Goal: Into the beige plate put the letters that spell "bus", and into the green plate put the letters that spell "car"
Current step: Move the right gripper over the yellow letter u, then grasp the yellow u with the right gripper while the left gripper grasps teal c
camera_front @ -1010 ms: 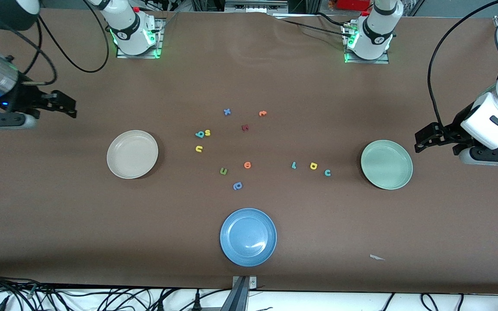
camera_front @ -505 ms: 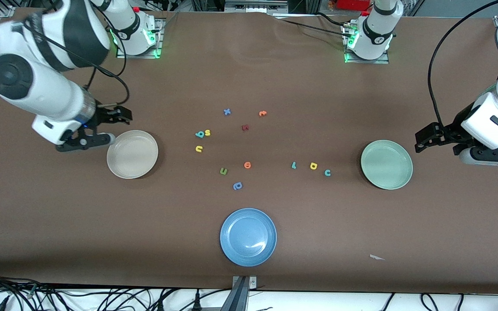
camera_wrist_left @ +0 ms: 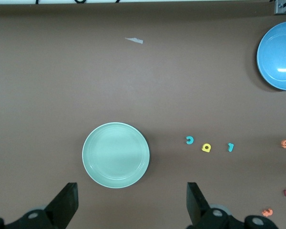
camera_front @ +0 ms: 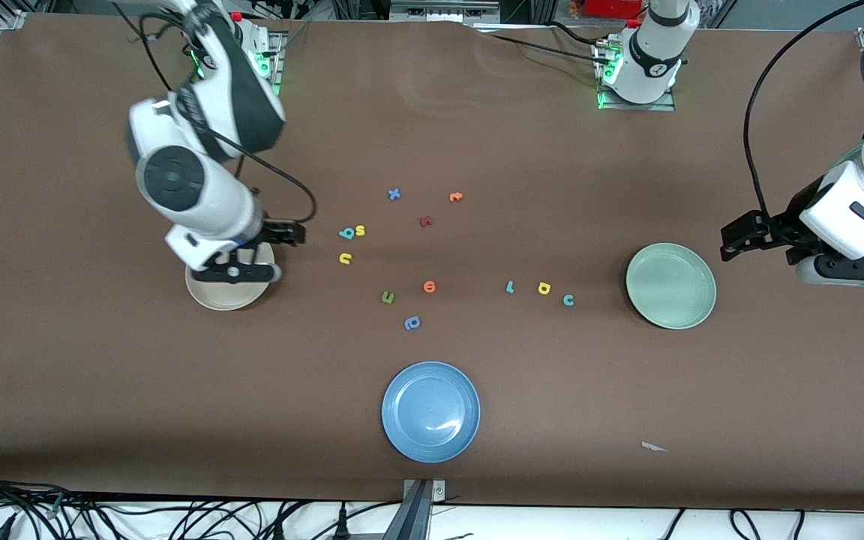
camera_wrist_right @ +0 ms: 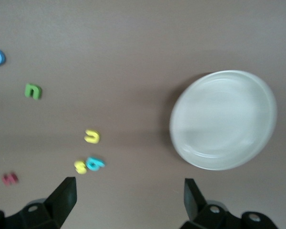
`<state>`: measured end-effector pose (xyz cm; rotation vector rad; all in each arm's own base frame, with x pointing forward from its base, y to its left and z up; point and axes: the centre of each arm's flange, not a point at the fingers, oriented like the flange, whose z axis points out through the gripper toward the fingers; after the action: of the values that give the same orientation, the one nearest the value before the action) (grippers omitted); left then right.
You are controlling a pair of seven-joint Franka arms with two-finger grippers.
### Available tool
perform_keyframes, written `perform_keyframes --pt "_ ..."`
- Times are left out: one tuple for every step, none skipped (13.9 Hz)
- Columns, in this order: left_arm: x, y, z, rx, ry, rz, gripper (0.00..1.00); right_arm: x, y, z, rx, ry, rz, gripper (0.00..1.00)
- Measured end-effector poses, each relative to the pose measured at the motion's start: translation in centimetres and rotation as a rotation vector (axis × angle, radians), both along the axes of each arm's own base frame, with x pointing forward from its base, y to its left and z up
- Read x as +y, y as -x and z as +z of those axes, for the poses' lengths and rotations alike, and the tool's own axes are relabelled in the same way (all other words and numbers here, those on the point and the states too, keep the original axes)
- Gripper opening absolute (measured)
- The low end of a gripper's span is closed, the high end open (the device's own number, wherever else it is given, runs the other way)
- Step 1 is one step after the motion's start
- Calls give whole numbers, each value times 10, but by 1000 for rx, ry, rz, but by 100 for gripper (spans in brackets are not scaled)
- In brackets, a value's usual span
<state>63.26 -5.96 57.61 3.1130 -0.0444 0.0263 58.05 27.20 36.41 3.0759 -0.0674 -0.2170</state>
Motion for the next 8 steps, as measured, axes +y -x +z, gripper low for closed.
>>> perform_keyframes --pt "-1 -1 -7 13 0 -2 100 14 4 -19 -15 -2 -25 97" --pt "-1 -2 -15 27 0 -3 100 25 9 -36 -27 -5 -43 97" --pt "-3 -4 -23 41 1 -7 100 31 14 -51 -38 -8 -61 90" --pt "-7 -6 -33 58 2 -15 100 34 20 -64 -52 -14 -79 77" --pt "-15 -9 -45 77 3 -28 100 38 27 -75 -67 -21 -91 66" --pt "-25 -11 -59 99 4 -44 100 45 35 -85 -82 -29 -98 56" --pt "-36 -14 -74 121 6 -56 100 50 43 -95 -93 -35 -102 56" --pt "-46 -16 -90 142 7 -61 100 52 48 -104 -100 -40 -104 55"
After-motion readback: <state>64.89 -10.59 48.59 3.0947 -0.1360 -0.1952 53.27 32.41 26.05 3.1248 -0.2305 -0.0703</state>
